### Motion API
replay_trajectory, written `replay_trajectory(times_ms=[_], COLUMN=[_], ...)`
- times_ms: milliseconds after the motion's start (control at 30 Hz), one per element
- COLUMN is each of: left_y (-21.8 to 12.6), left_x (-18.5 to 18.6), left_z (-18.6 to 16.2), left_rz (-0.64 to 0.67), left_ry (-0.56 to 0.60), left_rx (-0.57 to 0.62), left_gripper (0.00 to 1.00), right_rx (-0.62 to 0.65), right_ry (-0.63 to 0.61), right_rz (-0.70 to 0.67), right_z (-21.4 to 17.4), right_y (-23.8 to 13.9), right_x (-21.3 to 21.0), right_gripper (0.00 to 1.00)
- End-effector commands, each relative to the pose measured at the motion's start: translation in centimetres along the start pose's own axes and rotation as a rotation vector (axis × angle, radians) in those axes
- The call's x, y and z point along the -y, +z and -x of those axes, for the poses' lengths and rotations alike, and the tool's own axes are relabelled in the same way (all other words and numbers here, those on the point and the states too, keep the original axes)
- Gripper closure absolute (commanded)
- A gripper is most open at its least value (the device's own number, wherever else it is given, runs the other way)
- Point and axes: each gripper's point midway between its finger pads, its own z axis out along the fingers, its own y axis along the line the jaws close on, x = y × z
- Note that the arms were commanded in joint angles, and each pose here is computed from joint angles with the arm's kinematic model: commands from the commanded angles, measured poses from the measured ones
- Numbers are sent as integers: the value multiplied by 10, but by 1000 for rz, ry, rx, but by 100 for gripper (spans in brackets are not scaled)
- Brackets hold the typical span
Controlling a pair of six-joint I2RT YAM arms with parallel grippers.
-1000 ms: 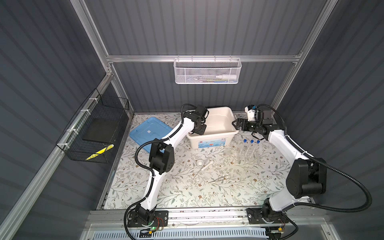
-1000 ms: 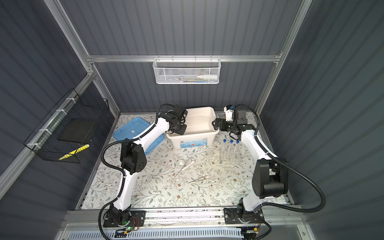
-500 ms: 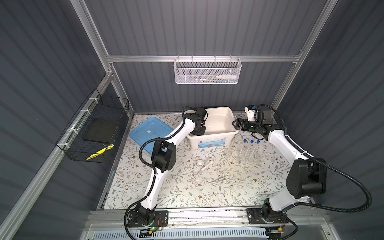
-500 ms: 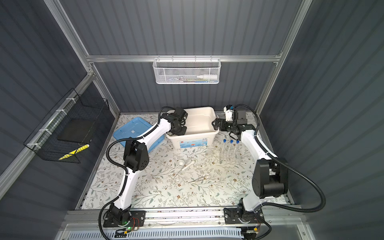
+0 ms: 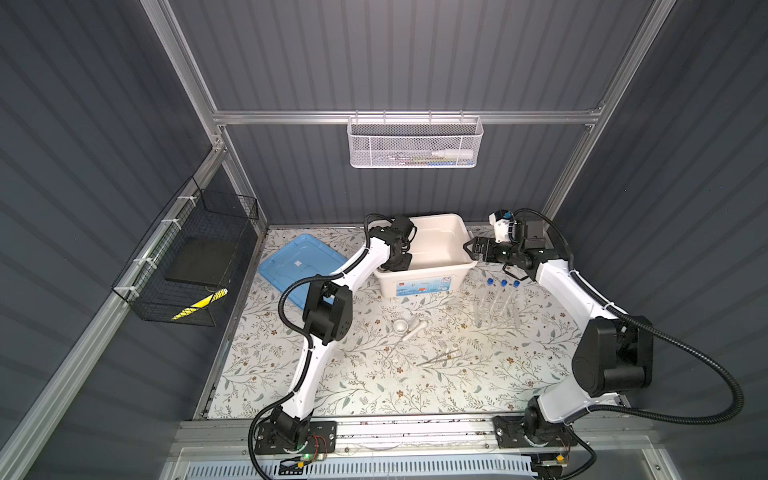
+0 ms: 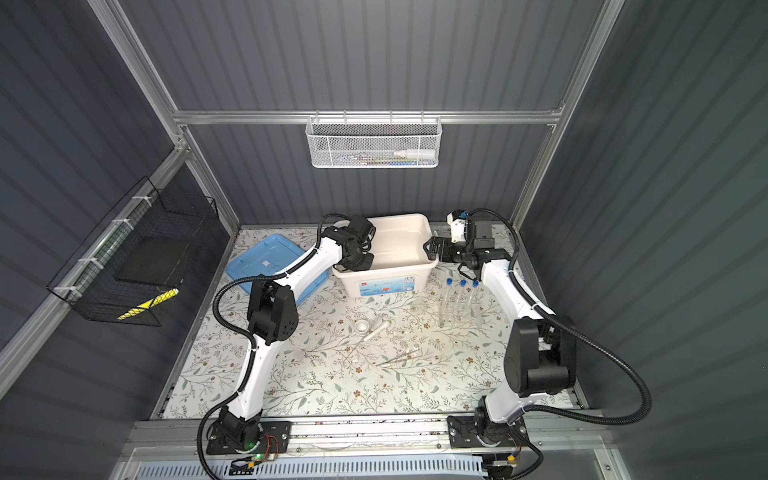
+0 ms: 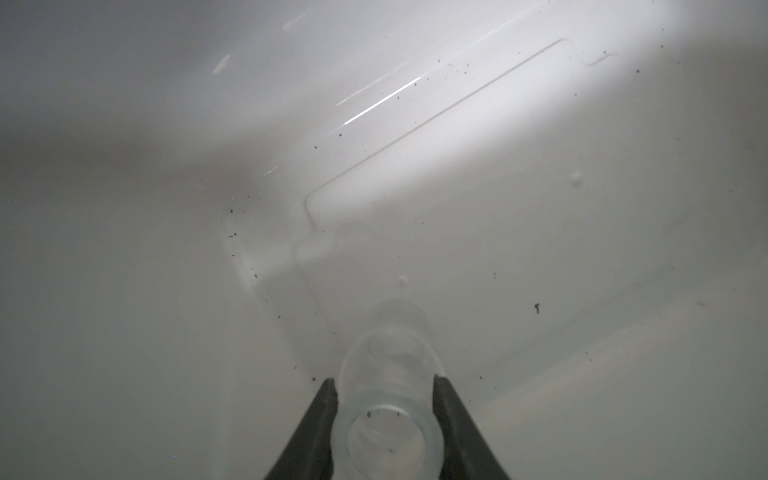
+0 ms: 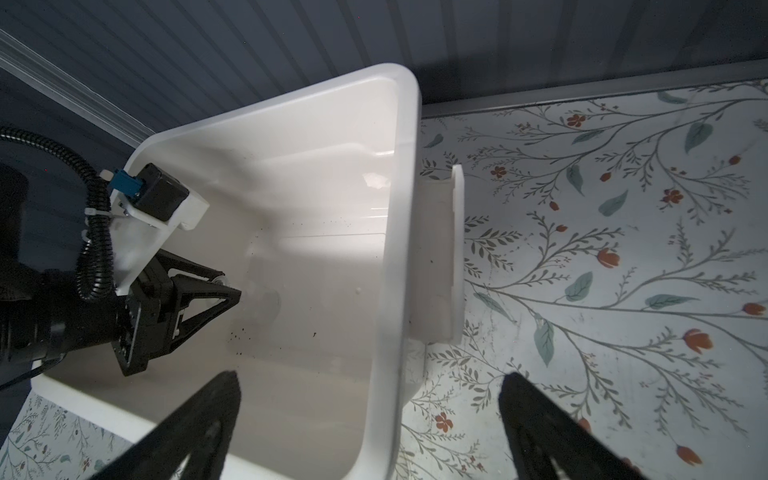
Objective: Organize the chemistry lab equipment
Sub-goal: 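Lower the bottle into the bin and open the left gripper while right releases the rim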
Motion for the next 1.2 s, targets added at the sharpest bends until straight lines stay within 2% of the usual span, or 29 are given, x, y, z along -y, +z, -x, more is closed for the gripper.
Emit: replay_trajectory(times_ms=[0, 267, 400, 700, 1000, 1167], left_y=[-11, -32, -43, -72, -106, -128], left_x=[-5, -3, -2, -3, -4, -4], left_z=[-4, 13, 21, 37, 52, 56], left_rz=[0, -11, -18, -25, -25, -35], left_ry=[-5, -9, -8, -7, -1, -12], left_rx=[-14, 46, 84, 163, 246, 306], left_gripper=[61, 47, 36, 19, 9, 2], right_rx=[6, 11, 7, -42, -57, -121], right_ry=[-1, -32, -64, -117, -124, -168], right_rz=[20, -1, -61, -148, -152, -148], right_z=[0, 1, -3, -30, -57, -79], right_y=[-7, -19, -28, -46, -62, -60], right_x=[-5, -11, -14, -29, -47, -63], right_gripper=[1, 2, 5, 10, 14, 17])
